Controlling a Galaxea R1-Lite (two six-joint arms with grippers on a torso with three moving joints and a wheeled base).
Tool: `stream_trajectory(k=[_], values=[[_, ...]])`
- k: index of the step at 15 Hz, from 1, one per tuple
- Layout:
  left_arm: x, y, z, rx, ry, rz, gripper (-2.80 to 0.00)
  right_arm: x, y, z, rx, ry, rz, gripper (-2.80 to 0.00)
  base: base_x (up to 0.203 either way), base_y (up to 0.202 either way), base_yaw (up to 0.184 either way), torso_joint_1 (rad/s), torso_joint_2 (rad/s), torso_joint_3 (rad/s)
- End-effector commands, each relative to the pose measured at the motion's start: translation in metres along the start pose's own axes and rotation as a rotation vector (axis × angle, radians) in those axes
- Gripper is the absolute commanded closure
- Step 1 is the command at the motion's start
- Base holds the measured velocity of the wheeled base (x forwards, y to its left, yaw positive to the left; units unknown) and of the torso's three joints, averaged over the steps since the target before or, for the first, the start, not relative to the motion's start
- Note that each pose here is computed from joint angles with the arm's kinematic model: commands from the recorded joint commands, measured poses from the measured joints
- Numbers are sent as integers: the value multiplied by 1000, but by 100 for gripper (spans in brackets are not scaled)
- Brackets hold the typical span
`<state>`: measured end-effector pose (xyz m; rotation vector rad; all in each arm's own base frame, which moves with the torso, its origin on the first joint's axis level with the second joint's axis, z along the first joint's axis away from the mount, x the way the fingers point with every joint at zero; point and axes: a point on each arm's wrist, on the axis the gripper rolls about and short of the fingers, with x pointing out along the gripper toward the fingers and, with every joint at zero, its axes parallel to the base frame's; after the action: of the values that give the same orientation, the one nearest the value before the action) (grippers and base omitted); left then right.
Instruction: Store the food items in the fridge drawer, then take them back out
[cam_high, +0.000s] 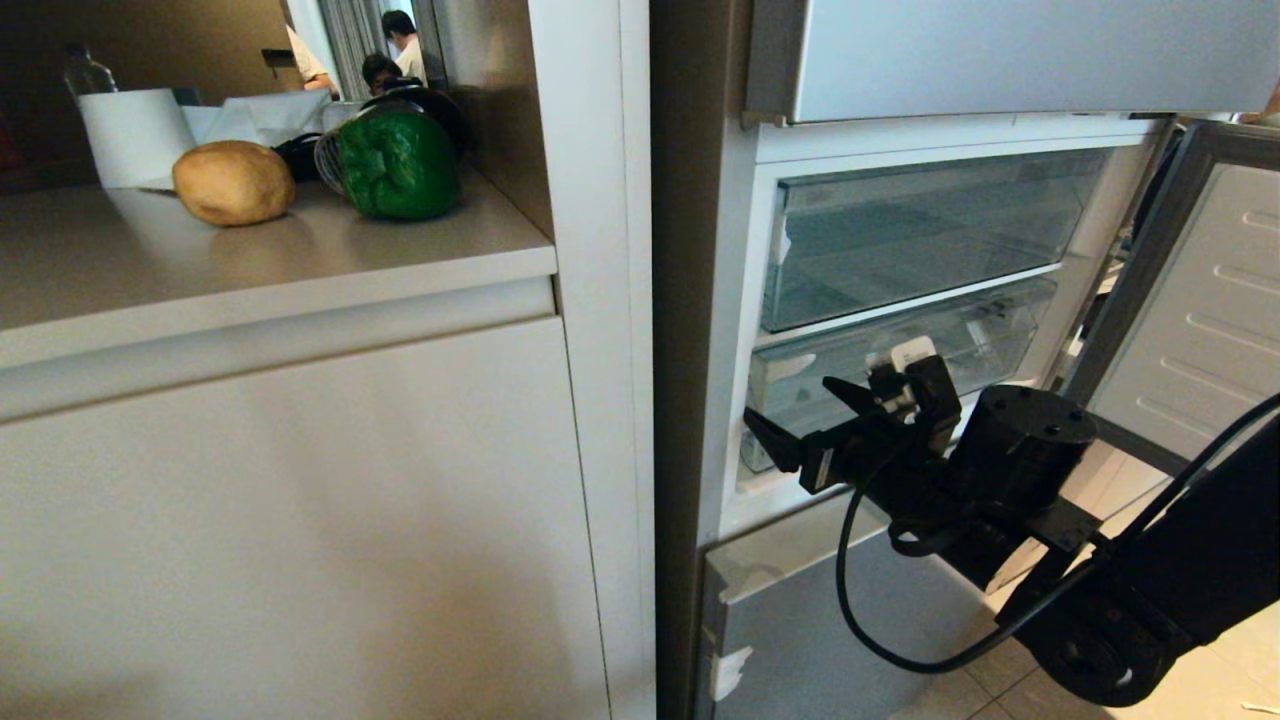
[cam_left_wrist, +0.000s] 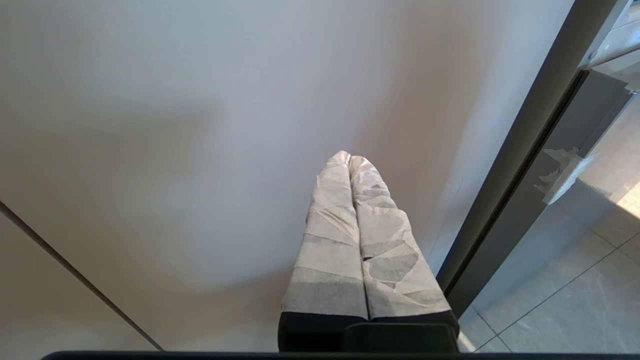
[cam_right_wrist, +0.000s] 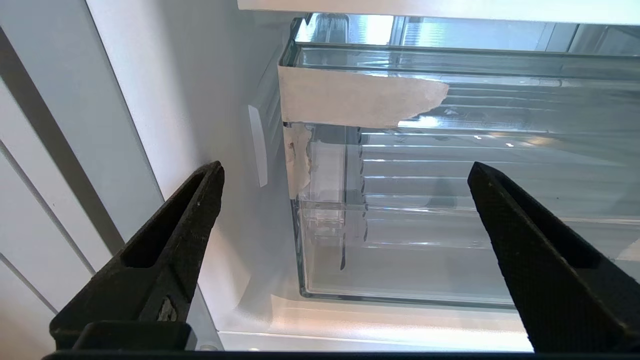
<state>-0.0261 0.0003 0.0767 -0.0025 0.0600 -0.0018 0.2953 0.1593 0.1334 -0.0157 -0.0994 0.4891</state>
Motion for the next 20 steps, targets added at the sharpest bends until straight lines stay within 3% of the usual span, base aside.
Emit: stream_trajectory(k=[1, 5, 6, 20], values=[[0, 0, 0, 0, 1, 0, 0, -1, 0, 1, 0, -6, -1, -280, 0, 0, 0, 0, 0, 0], [0, 0, 0, 0, 3, 0, 0, 0, 0, 2, 1, -13, -2, -280, 0, 0, 0, 0, 0, 0], [0, 0, 0, 0, 1, 0, 0, 0, 0, 2, 1, -13, -2, 0, 0, 0, 0, 0, 0, 0], [0, 0, 0, 0, 3, 0, 0, 2, 4, 3, 1, -19, 9, 0, 0, 0, 0, 0, 0, 0]])
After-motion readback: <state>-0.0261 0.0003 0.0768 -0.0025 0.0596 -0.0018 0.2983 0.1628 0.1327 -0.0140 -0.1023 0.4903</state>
